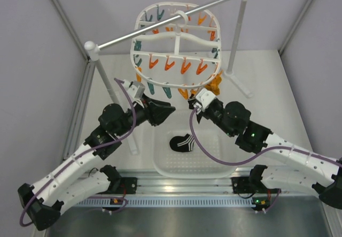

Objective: Clip the socks to the hanger
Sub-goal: Clamp the sock onto the hanger, then open the clamp at the hanger.

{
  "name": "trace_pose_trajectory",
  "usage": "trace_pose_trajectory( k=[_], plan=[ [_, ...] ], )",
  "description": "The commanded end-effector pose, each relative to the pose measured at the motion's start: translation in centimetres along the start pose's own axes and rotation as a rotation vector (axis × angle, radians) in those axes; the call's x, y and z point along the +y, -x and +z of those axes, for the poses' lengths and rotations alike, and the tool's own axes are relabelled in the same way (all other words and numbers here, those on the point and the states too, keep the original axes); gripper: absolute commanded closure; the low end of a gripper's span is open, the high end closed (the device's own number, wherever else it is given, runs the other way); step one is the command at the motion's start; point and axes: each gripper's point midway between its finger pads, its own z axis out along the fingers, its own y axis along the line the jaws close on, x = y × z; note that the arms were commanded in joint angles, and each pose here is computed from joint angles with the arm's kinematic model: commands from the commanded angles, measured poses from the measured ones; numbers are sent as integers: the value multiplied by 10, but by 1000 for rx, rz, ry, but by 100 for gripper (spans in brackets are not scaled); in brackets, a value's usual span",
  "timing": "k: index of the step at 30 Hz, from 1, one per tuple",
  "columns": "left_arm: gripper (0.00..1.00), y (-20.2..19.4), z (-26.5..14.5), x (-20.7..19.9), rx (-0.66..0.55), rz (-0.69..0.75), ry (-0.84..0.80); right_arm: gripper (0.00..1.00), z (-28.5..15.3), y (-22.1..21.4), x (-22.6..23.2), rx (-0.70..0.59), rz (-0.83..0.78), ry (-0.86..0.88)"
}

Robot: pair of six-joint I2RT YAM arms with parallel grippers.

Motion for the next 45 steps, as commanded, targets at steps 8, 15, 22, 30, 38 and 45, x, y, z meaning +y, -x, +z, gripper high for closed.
trace_pose_trajectory(
  k=[8, 15, 22, 30, 38, 45],
  plan=[
    [49, 34, 20, -6, -149, -65, -29, 100, 4, 47, -17, -114, 30, -15],
    [38, 44, 35, 7, -192, -74, 31, 100, 7, 52, -13, -122, 30, 7],
    [37, 46, 40, 24, -214, -87, 118, 100, 8, 52, -11, -121, 30, 16],
    [34, 49, 34, 30, -222, -43, 154, 100, 8, 52, -12, -121, 33, 15],
    [30, 56, 28, 29, -251, 31, 138, 100, 4, 49, -12, -111, 34, 16],
    [29, 64, 34, 27, -281, 35, 124, 100, 2, 50, -12, -113, 36, 21]
  ],
)
